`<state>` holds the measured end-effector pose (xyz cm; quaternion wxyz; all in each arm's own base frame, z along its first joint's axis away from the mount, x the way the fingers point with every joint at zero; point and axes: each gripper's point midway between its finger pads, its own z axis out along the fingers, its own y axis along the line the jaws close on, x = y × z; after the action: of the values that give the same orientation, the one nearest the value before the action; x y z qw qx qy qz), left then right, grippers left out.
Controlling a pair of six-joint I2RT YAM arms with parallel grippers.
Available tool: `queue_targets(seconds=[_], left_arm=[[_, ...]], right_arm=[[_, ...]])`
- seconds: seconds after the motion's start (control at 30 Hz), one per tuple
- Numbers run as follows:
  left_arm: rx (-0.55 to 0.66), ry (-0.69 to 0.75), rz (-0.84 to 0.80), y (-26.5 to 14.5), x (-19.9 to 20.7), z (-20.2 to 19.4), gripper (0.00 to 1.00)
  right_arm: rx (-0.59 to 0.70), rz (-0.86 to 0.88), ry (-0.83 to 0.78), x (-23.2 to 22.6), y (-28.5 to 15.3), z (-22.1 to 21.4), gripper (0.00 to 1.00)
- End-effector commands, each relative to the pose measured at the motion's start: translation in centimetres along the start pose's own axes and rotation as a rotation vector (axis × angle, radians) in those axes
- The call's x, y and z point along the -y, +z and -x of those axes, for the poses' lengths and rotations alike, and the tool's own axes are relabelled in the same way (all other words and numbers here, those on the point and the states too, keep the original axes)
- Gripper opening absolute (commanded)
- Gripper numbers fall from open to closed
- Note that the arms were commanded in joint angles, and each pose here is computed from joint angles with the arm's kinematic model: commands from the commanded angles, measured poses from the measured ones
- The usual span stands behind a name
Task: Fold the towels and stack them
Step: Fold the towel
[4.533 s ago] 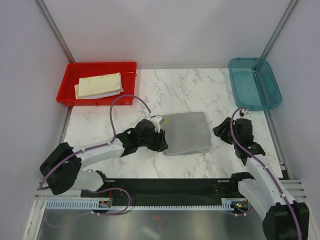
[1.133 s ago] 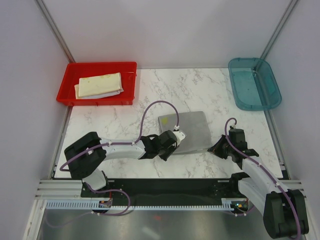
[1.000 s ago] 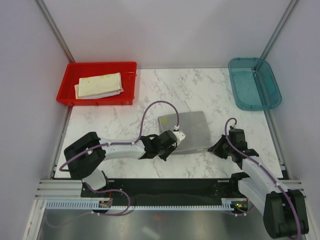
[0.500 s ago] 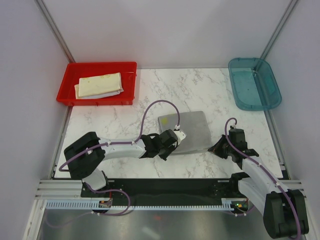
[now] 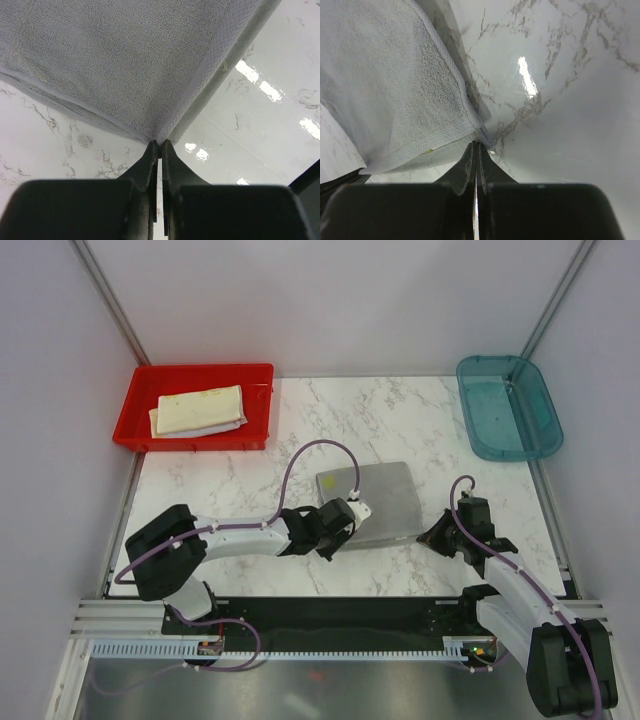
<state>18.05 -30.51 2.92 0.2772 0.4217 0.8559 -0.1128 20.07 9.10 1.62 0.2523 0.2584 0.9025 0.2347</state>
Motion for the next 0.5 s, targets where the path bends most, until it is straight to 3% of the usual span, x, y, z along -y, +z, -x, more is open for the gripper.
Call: queue_targets(seconds=[0.0,0.47], left_arm=[[0.054,0.039,-0.004,-1.6,0.0,1.9,0.02],[-0.023,0.051,-0.033,0.0,1.4,-0.5,0.02]], right_arm=[[0.051,-0.05,0.013,0.6,0.0,1.1,0.0],[0.073,-0.05,0.022,0.6,-0.3,1.3,0.0]])
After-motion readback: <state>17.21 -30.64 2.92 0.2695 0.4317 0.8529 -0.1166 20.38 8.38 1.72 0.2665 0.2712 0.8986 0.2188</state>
